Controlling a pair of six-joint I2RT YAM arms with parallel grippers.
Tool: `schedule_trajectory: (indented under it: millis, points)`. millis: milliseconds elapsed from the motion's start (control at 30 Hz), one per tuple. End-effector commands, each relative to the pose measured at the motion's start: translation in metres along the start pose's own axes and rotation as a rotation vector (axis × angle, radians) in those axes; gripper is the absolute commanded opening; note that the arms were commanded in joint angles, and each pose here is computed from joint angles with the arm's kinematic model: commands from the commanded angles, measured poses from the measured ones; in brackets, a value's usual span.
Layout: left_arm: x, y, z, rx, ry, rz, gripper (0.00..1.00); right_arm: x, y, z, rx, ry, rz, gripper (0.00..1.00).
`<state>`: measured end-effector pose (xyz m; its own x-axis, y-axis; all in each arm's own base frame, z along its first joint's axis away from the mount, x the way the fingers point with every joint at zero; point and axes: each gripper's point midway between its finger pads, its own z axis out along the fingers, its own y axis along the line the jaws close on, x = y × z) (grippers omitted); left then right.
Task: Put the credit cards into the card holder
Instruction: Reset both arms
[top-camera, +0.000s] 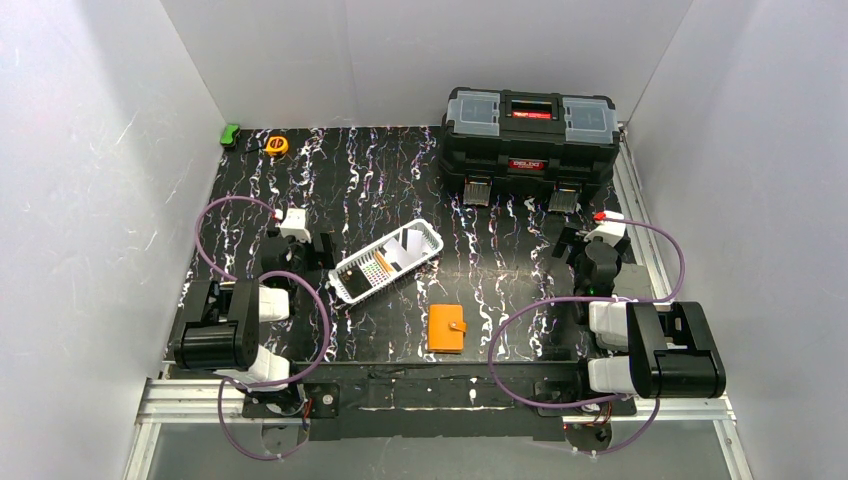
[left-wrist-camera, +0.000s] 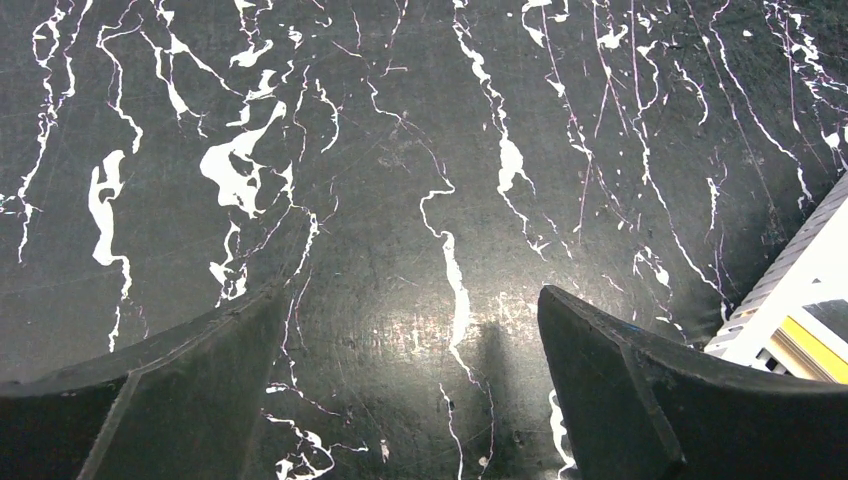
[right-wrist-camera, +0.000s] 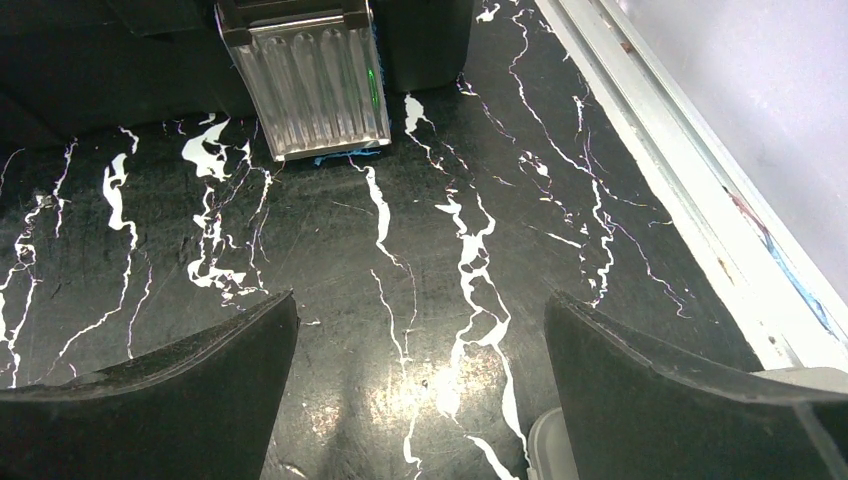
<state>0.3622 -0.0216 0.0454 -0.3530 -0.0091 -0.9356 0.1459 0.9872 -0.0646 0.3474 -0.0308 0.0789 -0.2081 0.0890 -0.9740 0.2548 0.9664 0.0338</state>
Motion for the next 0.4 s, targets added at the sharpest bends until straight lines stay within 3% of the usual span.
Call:
schedule_trajectory:
  millis: [0,367]
  points:
    - [-0.0104,0.0075,-0.0008,-0.034,-0.043,0.023,0.98,-0.0309,0.0036,0.0063,-0.006,-0.096,0.03,0.98]
    - [-0.0108,0.008,-0.0008,-0.036,-0.044,0.023,0.98,-0.0309,0.0041,0.0064,-0.007,-0.098,0.031,0.98]
